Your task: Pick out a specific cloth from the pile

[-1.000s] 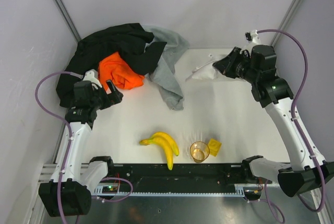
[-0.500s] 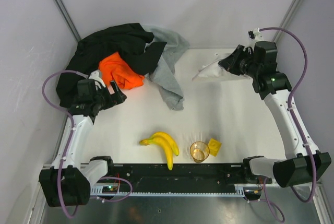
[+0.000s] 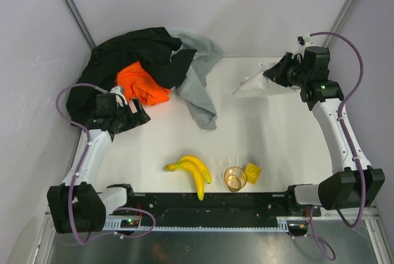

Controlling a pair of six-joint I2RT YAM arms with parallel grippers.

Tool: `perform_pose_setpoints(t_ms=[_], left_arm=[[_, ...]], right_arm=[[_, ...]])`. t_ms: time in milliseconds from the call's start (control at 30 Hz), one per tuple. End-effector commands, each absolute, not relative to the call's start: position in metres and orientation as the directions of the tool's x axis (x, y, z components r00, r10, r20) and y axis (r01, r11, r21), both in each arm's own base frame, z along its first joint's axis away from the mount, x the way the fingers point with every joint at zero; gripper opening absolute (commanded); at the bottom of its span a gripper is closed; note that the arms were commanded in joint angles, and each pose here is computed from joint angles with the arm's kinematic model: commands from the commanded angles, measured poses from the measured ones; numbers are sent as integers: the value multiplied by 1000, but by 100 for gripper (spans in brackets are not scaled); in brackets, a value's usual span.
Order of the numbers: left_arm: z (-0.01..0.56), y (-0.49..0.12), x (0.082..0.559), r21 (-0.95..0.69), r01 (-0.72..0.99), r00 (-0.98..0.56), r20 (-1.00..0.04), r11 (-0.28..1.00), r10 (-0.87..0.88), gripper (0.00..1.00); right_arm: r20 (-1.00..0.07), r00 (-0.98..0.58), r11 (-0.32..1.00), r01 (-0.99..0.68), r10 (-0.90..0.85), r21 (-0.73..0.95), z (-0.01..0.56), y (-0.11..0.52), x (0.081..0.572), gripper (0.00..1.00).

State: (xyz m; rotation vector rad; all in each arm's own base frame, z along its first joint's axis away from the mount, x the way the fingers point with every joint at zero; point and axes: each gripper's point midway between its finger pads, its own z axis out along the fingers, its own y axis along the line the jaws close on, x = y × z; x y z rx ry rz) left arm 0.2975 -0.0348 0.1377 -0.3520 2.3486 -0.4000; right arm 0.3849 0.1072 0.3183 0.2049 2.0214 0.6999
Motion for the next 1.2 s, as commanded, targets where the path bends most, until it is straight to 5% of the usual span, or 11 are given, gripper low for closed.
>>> perform_pose_setpoints(t_ms=[0,600,933,1167], left_arm=[[138,-33,298,-318,-134,-724,-615,939,-311,100],[132,-35,285,7,-164,-764,-634,986,-123,100],[129,-44,283,33,-131,-780,-620,991,-83,100],[127,-50,283,19,-108,-789,-609,994,-74,100]], right_arm=[[-780,-483,817,-199,399,541,332,108,399,0],[-771,-473,819,-159,427,551,323,77,424,0],[-779,-435,819,-146,451,555,339,49,447,0],[-687,-544,795,-58,482,604,268,40,451,0]])
